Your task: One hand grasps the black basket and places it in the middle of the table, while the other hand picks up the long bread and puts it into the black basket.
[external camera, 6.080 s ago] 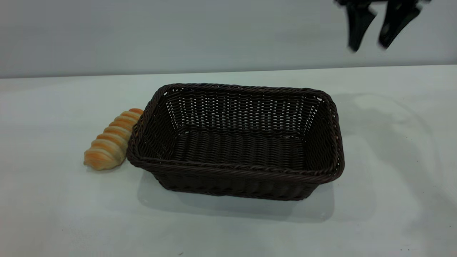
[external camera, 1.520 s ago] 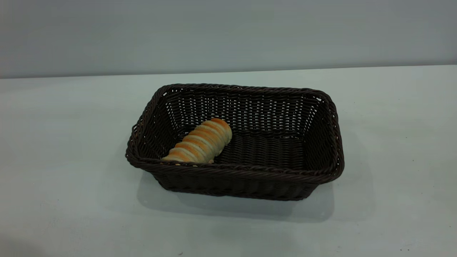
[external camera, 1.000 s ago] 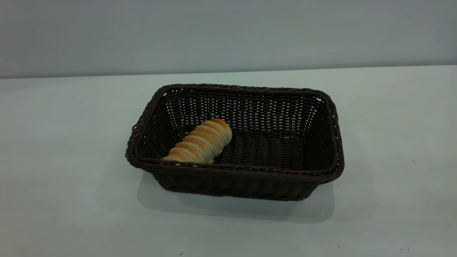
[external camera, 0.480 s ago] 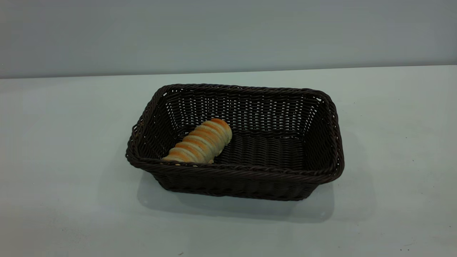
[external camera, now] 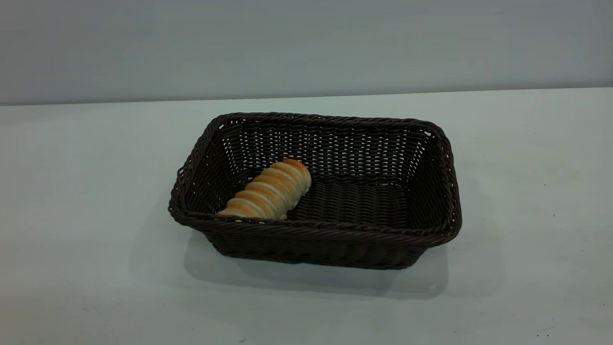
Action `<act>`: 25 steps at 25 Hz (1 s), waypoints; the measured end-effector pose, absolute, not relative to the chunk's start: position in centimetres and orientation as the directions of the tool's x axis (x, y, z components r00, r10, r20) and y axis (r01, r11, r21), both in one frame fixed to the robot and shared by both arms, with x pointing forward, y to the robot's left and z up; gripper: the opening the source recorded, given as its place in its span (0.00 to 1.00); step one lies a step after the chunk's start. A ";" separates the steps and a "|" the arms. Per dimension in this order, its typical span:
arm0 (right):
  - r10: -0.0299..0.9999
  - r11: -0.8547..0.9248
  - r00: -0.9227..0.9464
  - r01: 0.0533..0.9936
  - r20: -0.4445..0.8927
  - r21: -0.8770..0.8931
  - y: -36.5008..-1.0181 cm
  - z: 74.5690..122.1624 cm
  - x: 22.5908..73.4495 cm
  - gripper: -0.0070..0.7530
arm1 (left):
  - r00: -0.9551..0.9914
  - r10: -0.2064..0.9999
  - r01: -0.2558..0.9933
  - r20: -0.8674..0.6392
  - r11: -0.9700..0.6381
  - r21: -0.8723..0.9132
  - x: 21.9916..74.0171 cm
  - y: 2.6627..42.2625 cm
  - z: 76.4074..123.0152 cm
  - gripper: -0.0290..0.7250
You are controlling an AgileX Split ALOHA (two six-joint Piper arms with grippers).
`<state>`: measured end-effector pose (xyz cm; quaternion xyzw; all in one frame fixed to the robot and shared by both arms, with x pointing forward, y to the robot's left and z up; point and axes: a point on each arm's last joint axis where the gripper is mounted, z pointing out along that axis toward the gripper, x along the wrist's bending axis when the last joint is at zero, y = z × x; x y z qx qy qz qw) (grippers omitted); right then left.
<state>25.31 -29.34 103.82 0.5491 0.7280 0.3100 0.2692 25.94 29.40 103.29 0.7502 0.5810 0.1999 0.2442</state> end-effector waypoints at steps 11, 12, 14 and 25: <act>0.966 0.205 -0.252 0.633 -0.051 0.747 -29.3 103.8 25.3 0.71 | 0.244 0.970 0.769 0.015 -0.202 0.607 25.8 29.4 103.3 0.79; 0.966 0.205 -0.252 0.632 -0.051 0.747 -29.3 103.8 25.3 0.71 | 0.244 0.970 0.769 0.015 -0.202 0.607 25.8 29.4 103.3 0.79; 0.967 0.204 -0.251 0.633 -0.051 0.747 -29.3 103.8 25.3 0.71 | 0.244 0.970 0.769 0.015 -0.202 0.607 25.8 29.4 103.3 0.79; 0.987 0.135 -0.149 0.609 -0.054 0.782 -29.5 103.9 24.7 0.71 | 0.142 0.990 0.736 0.022 -0.120 0.666 24.8 29.6 103.4 0.79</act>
